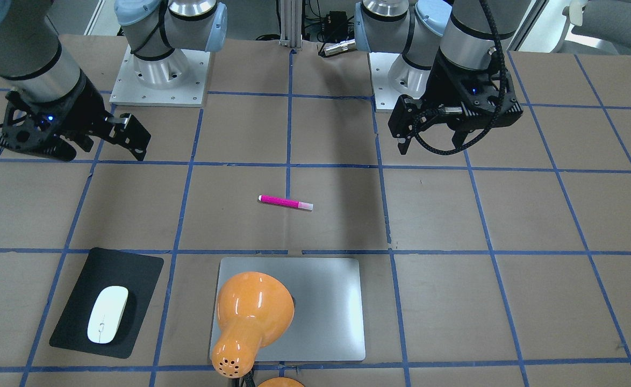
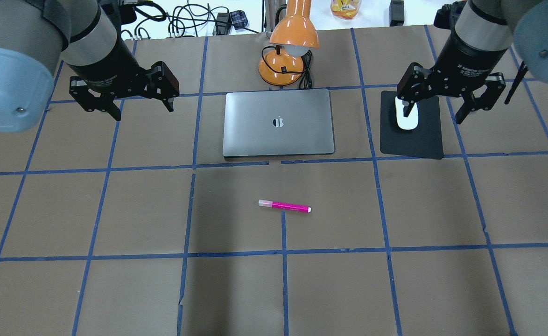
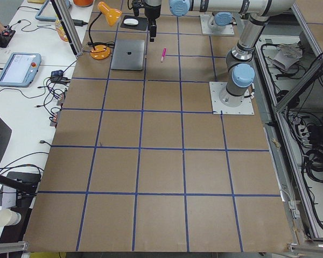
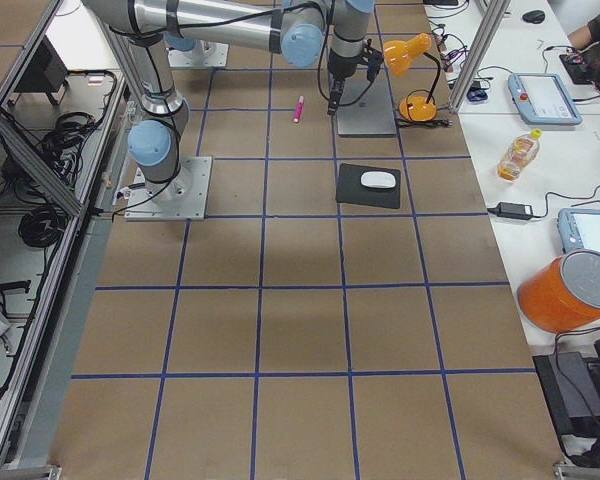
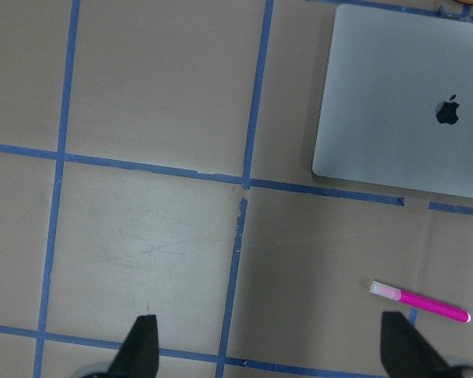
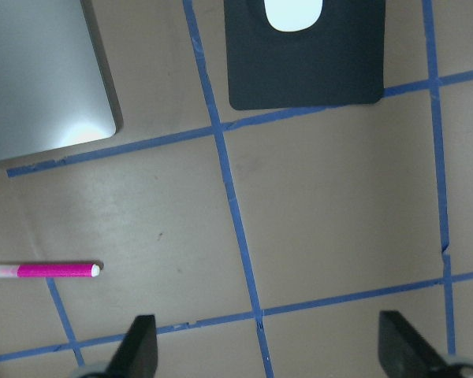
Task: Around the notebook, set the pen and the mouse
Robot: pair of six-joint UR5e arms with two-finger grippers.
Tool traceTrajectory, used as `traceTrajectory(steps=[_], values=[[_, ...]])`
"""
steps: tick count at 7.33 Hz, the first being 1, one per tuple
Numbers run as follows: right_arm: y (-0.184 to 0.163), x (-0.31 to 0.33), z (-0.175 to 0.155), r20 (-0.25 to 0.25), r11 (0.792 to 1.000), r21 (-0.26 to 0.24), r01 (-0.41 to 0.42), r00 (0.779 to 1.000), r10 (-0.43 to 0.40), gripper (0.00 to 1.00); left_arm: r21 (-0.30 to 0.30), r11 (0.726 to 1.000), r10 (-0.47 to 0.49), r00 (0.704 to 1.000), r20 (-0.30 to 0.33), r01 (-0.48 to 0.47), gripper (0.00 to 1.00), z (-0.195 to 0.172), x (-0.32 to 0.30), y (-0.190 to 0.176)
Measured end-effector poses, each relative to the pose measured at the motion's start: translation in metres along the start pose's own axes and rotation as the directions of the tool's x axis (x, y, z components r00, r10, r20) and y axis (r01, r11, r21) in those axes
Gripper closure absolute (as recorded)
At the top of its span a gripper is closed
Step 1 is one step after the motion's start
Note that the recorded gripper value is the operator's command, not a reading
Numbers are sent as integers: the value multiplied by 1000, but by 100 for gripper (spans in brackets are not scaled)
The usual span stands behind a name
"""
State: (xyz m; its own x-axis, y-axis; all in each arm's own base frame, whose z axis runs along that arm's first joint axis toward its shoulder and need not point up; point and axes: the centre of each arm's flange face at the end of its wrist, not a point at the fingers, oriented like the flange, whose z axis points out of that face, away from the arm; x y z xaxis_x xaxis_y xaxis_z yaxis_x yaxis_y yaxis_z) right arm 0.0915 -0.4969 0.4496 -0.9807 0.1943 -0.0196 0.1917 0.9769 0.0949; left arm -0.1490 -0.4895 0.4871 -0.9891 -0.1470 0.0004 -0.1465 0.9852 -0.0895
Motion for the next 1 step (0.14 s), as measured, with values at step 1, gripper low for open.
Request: traceTrajectory(steps=[1], values=[[13, 0, 1, -5, 1000, 1, 3, 1000, -3, 0, 0, 1000, 0, 1000, 0, 0, 0, 0, 0, 0]])
